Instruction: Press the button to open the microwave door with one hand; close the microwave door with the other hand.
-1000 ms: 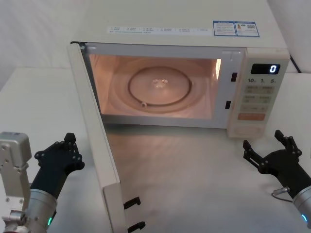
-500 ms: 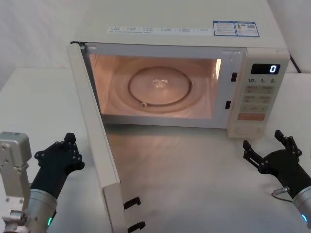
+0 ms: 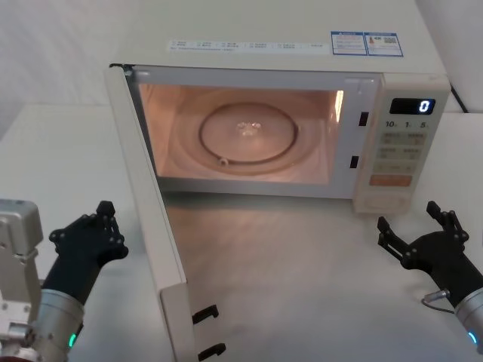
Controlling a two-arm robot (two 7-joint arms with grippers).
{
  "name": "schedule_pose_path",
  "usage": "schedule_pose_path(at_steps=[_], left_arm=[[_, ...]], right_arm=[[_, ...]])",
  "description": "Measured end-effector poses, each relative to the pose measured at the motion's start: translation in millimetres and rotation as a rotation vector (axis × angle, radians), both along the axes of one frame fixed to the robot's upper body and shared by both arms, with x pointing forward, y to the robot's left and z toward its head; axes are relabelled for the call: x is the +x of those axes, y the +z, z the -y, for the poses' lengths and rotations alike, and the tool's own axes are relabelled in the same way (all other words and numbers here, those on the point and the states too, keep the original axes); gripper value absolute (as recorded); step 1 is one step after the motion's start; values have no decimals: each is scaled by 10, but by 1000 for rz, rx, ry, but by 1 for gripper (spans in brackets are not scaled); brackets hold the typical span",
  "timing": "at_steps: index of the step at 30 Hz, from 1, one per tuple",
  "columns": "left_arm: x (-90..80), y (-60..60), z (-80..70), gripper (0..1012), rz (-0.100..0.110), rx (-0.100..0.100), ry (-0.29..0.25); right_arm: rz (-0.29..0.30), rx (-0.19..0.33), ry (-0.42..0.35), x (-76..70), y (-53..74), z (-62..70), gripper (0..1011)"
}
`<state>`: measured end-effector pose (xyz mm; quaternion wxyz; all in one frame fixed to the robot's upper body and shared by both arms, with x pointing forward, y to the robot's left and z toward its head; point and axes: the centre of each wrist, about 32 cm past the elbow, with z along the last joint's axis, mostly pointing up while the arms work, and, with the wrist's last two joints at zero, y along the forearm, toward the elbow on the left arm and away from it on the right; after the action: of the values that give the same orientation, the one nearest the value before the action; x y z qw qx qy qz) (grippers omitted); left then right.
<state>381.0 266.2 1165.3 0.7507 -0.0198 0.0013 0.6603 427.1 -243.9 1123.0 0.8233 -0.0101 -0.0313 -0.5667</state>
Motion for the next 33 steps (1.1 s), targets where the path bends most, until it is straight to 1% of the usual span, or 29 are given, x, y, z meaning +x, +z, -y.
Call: schedule_pose_path(at_steps=[3,4,7,8,10,13,14,15,16,17,19,20,23,25,26,28,29,32,33], left_arm=[[-24,75,-26,0,7,5,-4],[-36,120,-45,0,14,9,-6],[-57,190,-85,0,26,13,-11],[-72,237,-114,0,35,14,-12],[-95,287,-148,0,43,14,-16],[-152,404,-236,0,67,15,-29],[-152,404,-236,0,67,15,-29],[-177,449,-276,0,78,14,-37],[-186,466,-294,0,83,15,-40],[-210,499,-334,0,94,15,-48],[-232,535,-378,0,108,16,-58],[-250,566,-415,0,120,15,-69],[-281,619,-486,0,138,10,-99],[-292,644,-517,0,145,5,-119],[-298,665,-543,0,151,-2,-143],[-300,683,-565,0,155,-8,-165],[-298,698,-581,0,157,-12,-188],[-294,713,-595,0,158,-17,-215],[-289,718,-597,0,158,-22,-230]], right_arm=[[0,0,0,0,0,0,1000],[0,0,0,0,0,0,1000],[0,0,0,0,0,0,1000],[0,0,0,0,0,0,1000],[0,0,0,0,0,0,1000],[0,0,0,0,0,0,1000],[0,0,0,0,0,0,1000],[0,0,0,0,0,0,1000],[0,0,0,0,0,0,1000],[0,0,0,0,0,0,1000],[0,0,0,0,0,0,1000],[0,0,0,0,0,0,1000],[0,0,0,0,0,0,1000],[0,0,0,0,0,0,1000],[0,0,0,0,0,0,1000],[0,0,0,0,0,0,1000],[0,0,0,0,0,0,1000],[0,0,0,0,0,0,1000],[0,0,0,0,0,0,1000]])
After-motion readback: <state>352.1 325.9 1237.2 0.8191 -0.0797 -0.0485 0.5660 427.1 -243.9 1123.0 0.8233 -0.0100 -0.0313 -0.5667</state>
